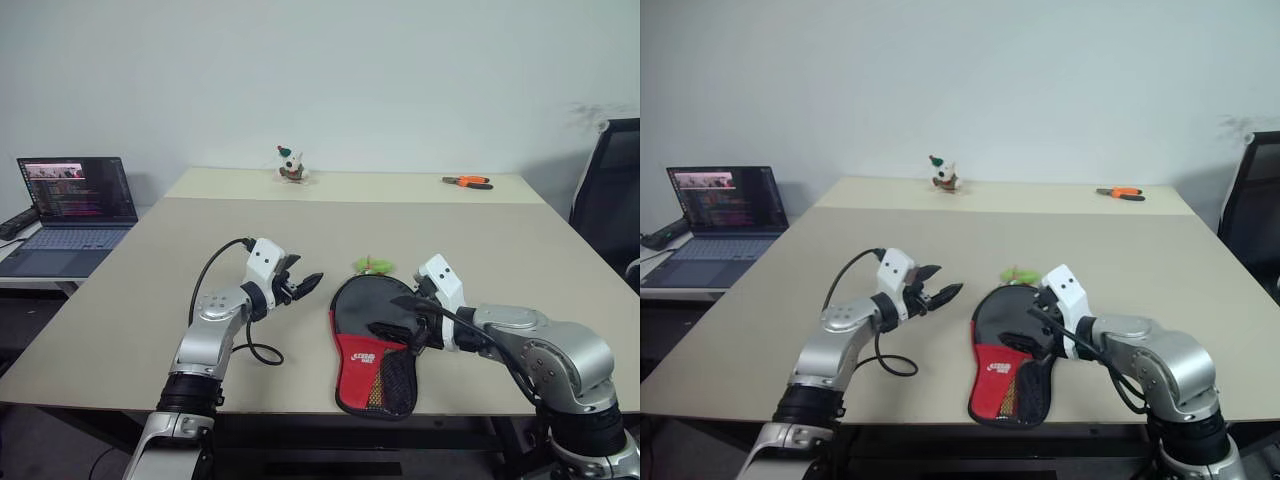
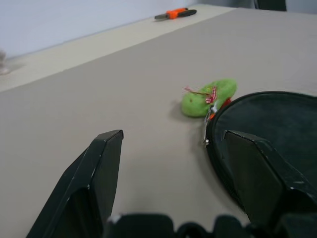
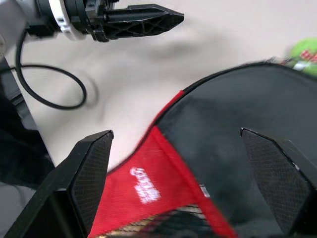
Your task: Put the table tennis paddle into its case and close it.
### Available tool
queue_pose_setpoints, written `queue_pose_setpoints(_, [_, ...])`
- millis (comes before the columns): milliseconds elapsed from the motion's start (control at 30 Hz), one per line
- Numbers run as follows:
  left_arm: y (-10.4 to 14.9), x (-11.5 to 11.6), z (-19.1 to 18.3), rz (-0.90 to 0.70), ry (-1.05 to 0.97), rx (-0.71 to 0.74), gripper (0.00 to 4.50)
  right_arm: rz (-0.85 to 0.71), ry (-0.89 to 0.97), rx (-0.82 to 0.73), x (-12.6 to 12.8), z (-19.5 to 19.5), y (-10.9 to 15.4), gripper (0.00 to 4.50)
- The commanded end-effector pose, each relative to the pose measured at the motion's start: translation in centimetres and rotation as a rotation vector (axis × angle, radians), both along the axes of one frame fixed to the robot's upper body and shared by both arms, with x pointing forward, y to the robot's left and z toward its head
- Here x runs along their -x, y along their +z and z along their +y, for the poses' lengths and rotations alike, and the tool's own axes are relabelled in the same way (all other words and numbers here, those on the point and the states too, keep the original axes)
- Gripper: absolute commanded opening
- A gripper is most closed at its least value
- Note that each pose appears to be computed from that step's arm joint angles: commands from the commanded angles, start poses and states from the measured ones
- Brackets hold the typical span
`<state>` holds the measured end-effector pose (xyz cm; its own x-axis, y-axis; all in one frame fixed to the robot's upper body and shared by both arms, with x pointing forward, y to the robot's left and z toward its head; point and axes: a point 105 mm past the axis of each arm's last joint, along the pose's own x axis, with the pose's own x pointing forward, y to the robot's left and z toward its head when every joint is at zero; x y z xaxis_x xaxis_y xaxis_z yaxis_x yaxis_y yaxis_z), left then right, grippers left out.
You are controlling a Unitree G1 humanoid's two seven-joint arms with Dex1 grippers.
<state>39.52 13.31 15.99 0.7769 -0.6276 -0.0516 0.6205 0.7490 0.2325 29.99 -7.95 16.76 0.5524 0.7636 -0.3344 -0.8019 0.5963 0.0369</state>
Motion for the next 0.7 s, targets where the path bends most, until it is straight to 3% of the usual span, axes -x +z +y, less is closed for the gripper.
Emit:
queue_pose_setpoints(33, [2.0,0.5,-1.3,-0.068,-0.057,0.004,3.54,-0.058,0.052,0.016,0.3,0.0,0.4,4.5])
queue_pose_setpoints(133, [2.1,0.8,-2.4,-0.068,-0.105,-0.004,3.54,-0.07,0.052,0.028,0.1,-0.6,0.4,4.5])
queue_pose_setpoints(433, [1.4,1.4,-5.6,-0.051,-0.233,-0.026,3.54,-0.133,-0.104,0.01,-4.4,-3.8,2.7,4.5])
queue_pose_setpoints(700, [-1.1,1.8,-7.9,-0.003,-0.293,-0.057,3.54,-0.198,-0.294,0.032,-10.1,-5.1,2.9,4.5])
